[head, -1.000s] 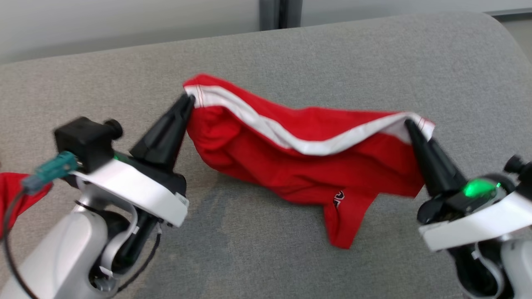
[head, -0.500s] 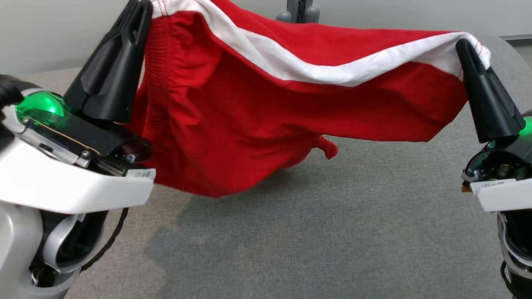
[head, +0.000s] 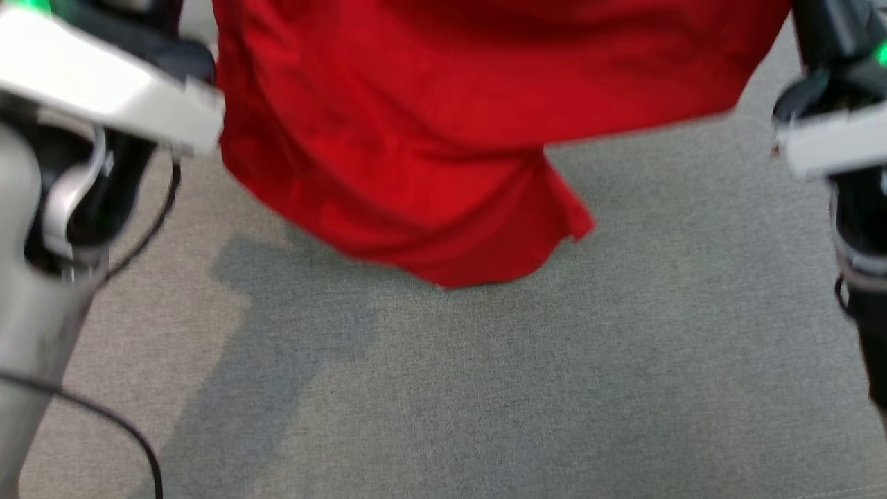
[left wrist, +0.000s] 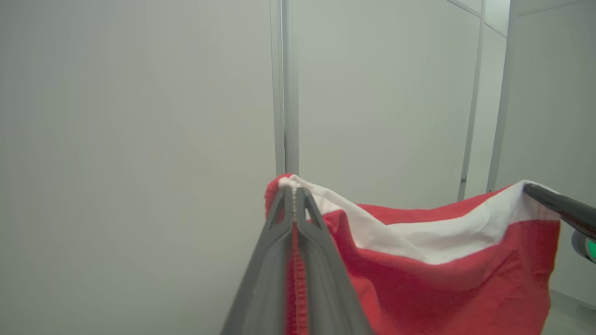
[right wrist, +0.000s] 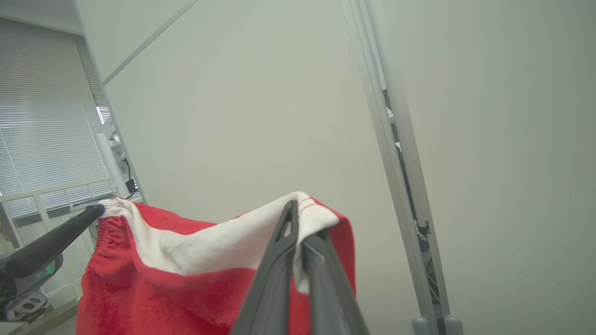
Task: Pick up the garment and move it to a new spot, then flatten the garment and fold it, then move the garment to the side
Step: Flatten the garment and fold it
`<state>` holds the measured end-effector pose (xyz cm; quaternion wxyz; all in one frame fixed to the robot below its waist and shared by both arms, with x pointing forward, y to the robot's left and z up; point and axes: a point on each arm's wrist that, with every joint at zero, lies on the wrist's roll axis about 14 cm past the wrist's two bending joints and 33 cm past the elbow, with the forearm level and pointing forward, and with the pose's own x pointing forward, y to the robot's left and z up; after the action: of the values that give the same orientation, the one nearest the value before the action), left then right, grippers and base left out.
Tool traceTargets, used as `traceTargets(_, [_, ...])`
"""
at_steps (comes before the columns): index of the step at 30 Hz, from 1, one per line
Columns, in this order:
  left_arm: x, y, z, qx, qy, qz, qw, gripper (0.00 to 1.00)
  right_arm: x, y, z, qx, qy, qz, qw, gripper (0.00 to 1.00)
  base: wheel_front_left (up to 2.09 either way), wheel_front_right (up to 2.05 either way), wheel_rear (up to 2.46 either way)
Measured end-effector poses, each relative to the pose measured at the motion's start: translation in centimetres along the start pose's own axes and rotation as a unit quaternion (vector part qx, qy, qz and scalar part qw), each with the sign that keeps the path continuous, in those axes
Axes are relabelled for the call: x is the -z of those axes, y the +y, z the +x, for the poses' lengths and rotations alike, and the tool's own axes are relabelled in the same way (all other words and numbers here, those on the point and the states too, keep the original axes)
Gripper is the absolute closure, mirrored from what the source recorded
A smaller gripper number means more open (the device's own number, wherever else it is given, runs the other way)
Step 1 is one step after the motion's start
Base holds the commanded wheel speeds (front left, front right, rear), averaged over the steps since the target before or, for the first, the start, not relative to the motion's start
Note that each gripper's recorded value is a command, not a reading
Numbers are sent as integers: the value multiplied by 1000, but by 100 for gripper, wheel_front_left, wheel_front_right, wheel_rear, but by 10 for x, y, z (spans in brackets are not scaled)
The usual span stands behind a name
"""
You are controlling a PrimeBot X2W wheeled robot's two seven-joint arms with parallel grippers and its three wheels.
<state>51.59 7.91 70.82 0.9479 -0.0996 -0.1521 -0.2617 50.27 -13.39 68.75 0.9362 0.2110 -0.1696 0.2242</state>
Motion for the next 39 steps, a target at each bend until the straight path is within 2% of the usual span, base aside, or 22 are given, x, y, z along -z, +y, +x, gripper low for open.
traceTargets(6, [34,39,56,-18,25,6,1000,100,18,-31,60,13,1,-13,1000,100,0,0,0])
traceTargets(9, [49,58,76,-30,33,6,999,100,28,-31,87,8,0,-21,1000,100,0,0,0])
traceTargets(13, [45,73,106,-42,14,6,999,100,14,-34,120,17,-33,-33,999,100,0,0,0])
traceTargets(17, [48,80,114,-55,16,1,998,100,22,-30,131,19,-15,-40,999,100,0,0,0])
traceTargets(22, [87,80,113,-62,53,-27,996,100,63,-41,128,31,43,-43,998,100,0,0,0])
traceTargets(24, [107,79,108,-62,64,-40,995,100,81,-48,123,38,63,-37,997,100,0,0,0])
traceTargets(28, [167,53,77,-35,107,-78,991,100,135,-69,91,59,123,-11,991,100,0,0,0])
traceTargets(31, [210,51,33,-49,142,-108,983,100,179,-80,48,79,176,18,981,100,0,0,0])
traceTargets(33, [227,46,5,-60,160,-133,976,100,198,-76,20,86,200,47,975,100,0,0,0])
traceTargets(39, [252,16,-69,-64,204,-176,961,100,231,-71,-70,127,259,119,950,100,0,0,0])
